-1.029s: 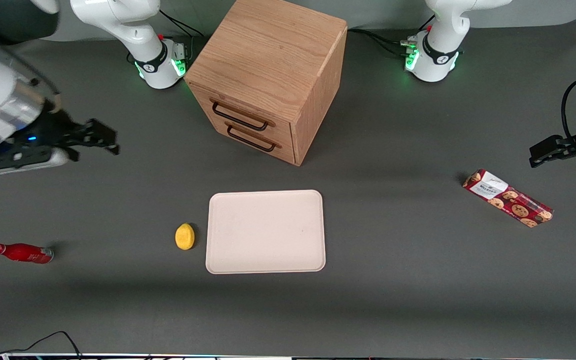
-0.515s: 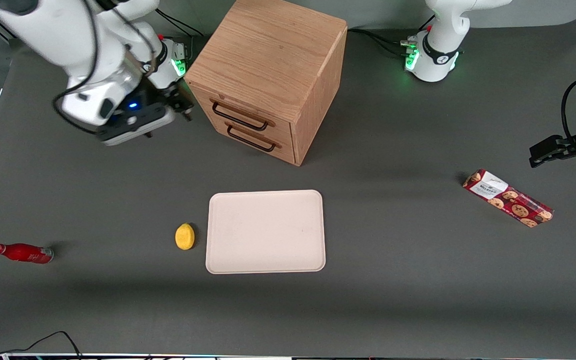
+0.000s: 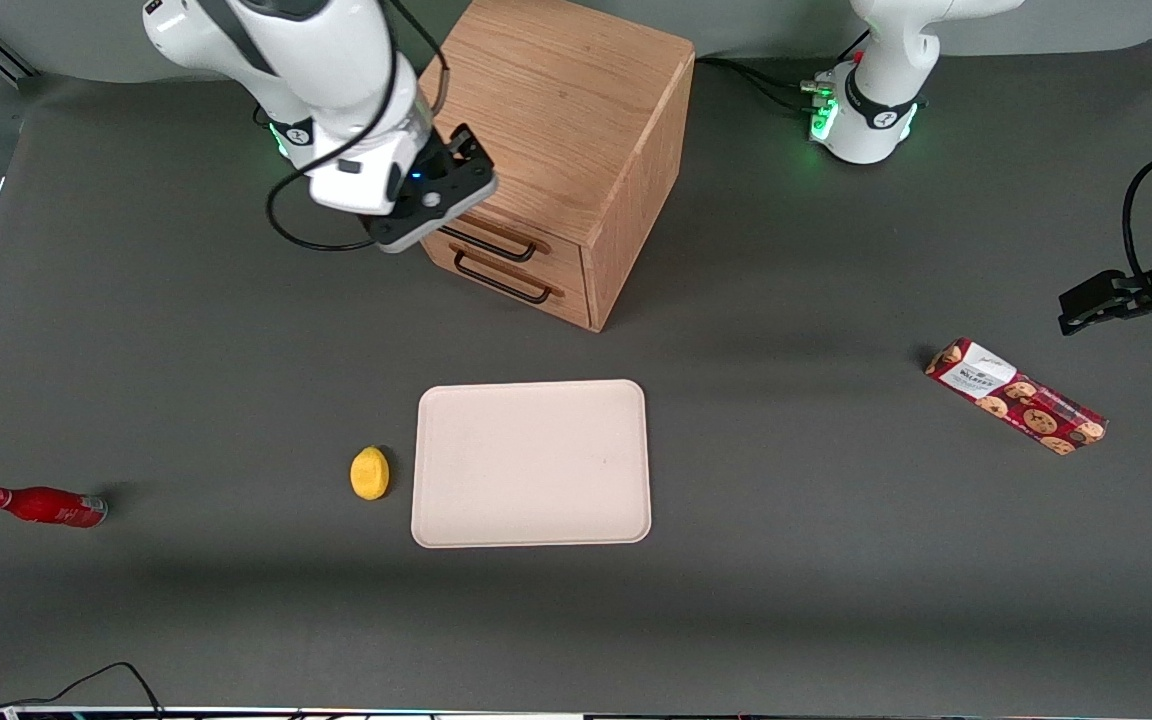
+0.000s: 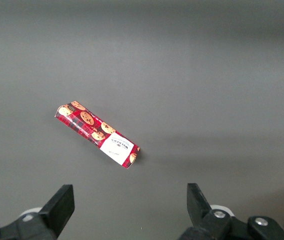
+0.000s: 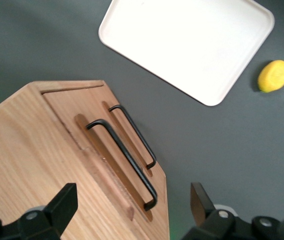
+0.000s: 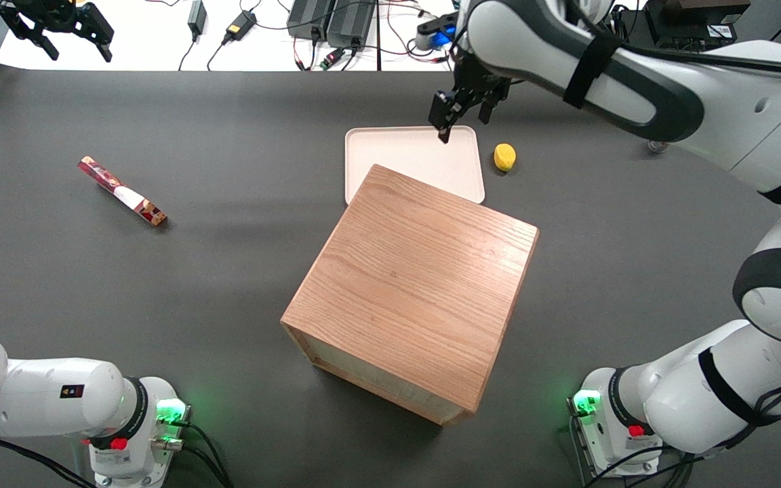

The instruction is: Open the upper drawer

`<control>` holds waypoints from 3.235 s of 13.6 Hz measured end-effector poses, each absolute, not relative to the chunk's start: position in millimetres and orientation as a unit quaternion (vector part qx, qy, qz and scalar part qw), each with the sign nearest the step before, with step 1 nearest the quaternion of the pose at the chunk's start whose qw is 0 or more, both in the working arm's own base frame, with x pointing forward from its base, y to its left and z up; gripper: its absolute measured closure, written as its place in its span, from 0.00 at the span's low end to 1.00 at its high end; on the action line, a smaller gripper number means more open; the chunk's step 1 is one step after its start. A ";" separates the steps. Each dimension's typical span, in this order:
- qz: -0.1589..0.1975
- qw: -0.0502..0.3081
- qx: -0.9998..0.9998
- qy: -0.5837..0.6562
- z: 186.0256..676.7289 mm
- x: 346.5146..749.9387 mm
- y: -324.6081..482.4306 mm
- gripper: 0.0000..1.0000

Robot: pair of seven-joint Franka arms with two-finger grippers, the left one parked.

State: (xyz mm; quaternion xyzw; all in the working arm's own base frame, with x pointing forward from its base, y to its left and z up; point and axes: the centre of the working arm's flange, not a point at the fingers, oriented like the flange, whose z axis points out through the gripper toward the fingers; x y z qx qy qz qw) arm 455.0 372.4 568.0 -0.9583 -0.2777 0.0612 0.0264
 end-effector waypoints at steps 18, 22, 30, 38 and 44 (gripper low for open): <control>0.202 0.177 -0.894 -0.357 431.1 498.3 310.7 0.00; 0.210 0.189 -0.881 -0.380 418.1 494.8 310.5 0.00; 0.233 0.202 -0.870 -0.385 389.2 491.9 311.5 0.00; 0.250 0.219 -0.863 -0.382 365.4 490.7 318.1 0.00; 0.250 0.219 -0.862 -0.384 353.8 491.8 321.8 0.00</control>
